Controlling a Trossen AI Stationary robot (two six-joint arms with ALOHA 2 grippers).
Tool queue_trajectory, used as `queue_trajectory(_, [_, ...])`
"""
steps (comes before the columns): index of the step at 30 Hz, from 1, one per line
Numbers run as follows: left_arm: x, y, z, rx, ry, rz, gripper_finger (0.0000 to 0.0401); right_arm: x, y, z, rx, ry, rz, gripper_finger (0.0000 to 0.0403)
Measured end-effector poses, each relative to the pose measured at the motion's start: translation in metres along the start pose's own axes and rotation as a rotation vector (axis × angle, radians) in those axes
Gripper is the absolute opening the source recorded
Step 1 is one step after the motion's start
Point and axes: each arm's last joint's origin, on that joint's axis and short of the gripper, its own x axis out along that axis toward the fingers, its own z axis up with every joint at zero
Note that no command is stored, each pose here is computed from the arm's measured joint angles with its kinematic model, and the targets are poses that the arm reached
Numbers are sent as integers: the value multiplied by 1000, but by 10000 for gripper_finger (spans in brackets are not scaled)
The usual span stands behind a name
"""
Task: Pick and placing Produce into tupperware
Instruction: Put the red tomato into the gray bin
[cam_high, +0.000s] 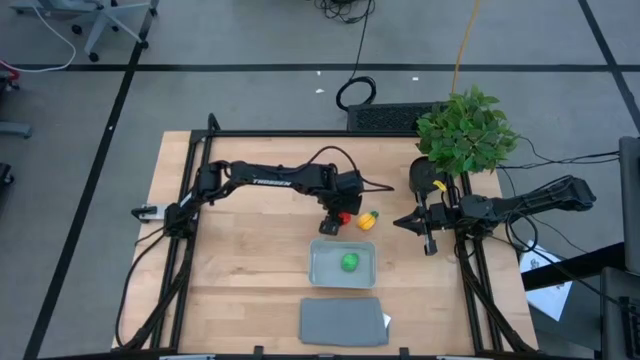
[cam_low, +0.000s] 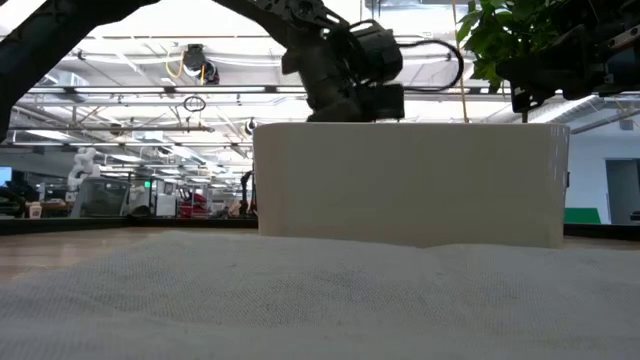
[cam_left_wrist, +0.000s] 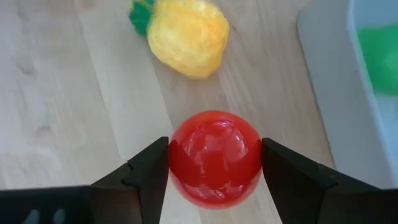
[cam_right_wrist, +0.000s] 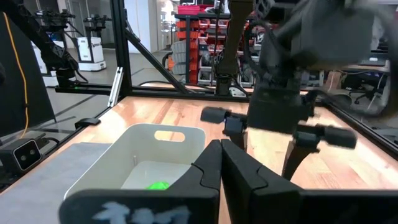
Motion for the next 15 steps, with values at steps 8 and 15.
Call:
queue_trajectory(8, [-24, -4, 18, 31, -20, 3, 228, 0, 0, 0, 1, 0, 0, 0])
queue_trajectory(15, [-40, -8, 30, 47, -28, 18, 228, 0, 0, 0, 1, 1, 0, 0])
